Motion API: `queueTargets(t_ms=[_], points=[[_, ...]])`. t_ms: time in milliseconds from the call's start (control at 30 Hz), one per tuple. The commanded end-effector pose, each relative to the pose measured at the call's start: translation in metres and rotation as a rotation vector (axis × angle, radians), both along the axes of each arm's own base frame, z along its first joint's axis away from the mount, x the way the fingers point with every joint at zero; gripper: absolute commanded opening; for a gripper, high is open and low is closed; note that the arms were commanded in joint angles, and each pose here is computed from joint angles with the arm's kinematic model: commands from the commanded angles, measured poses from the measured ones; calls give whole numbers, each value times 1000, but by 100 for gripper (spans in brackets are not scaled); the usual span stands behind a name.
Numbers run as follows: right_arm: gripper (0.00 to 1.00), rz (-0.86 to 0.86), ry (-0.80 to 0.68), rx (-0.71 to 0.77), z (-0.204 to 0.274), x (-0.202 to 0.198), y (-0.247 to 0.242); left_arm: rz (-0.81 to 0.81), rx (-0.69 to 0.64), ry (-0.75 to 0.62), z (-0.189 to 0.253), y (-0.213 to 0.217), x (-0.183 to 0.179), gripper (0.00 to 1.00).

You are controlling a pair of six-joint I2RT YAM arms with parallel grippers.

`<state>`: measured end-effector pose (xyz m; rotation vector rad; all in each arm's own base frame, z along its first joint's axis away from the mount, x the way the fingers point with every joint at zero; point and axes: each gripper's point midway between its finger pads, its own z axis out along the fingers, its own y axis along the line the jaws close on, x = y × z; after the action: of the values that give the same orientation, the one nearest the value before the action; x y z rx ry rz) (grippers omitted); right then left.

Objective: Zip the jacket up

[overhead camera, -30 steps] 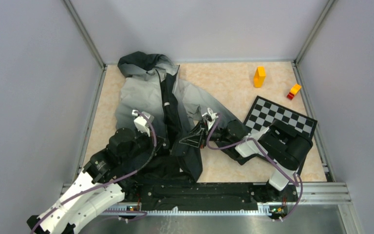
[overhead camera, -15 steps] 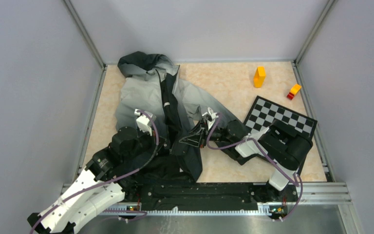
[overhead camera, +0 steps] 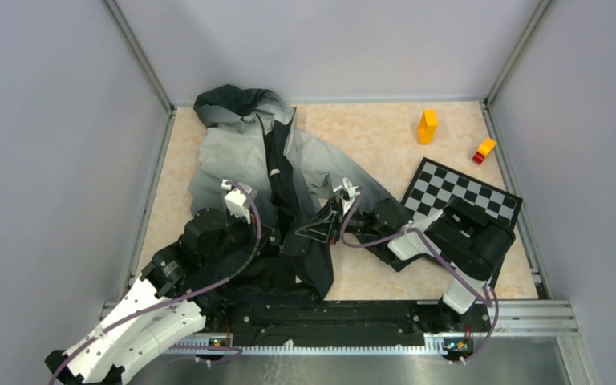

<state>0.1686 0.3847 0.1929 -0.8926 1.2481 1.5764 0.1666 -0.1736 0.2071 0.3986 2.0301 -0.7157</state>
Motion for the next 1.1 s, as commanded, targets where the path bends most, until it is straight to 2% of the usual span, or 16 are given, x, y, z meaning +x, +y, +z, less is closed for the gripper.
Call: queueTargets(t_ms=[0,1067], points=[[0,14,-210,207,61,-17,-11,18,-26,-21,7,-4,8,0],[0,-39,-187,206,58,-9,-12,1,-32,-22,9,-5,5,0]])
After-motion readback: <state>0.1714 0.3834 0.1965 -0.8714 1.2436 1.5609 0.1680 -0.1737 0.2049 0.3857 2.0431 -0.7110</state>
